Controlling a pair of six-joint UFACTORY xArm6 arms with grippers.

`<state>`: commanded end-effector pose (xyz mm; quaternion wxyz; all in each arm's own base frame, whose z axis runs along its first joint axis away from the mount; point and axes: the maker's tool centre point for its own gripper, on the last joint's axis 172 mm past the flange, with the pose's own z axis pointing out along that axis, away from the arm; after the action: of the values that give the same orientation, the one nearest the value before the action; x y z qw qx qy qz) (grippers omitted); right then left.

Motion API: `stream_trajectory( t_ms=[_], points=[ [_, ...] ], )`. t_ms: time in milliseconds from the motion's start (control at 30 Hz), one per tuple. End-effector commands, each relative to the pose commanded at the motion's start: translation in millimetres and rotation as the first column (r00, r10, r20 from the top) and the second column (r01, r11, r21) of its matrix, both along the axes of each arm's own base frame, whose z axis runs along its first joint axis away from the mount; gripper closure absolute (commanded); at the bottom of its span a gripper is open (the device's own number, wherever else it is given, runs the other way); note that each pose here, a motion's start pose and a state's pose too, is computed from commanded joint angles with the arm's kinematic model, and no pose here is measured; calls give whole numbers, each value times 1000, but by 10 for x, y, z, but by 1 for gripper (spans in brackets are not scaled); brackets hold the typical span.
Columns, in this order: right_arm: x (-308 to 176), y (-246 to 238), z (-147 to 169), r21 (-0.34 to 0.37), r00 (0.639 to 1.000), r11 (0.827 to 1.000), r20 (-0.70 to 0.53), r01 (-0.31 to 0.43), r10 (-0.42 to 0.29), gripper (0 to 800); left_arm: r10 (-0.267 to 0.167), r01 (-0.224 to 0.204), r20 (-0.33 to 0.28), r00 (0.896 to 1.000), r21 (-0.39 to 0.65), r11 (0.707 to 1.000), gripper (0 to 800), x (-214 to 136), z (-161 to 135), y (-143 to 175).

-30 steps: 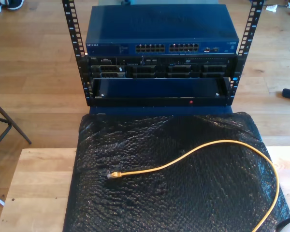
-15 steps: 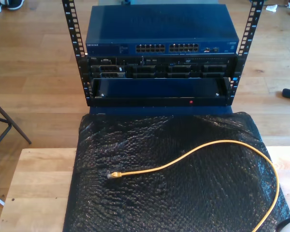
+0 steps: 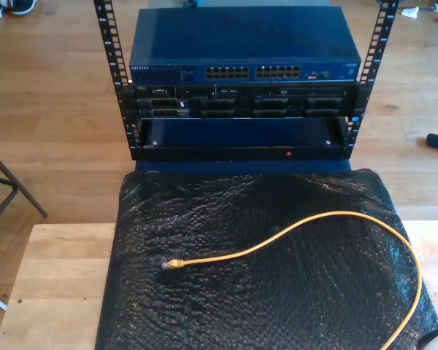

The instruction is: Grab the cable and plug it in

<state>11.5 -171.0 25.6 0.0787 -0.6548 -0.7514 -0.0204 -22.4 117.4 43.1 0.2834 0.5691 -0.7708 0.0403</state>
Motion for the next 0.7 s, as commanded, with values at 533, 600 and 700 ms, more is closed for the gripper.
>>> stream_trajectory(
  t_ms=[533, 600, 700],
  points=[
    [9, -56, 332, 63, 999, 997, -7, 34, -33, 2, 24, -24, -22, 999, -12, 1000, 0, -2, 193, 67],
    [45, -72, 413, 73, 999, 996, 4, 48, -49, 2, 45, -45, -14, 999, -16, 999, 0, 42, 256, 78],
    [132, -114, 571, 90, 996, 993, 31, 76, -79, 2, 78, -78, 1, 997, -31, 996, 0, 126, 350, 75]
  ],
)
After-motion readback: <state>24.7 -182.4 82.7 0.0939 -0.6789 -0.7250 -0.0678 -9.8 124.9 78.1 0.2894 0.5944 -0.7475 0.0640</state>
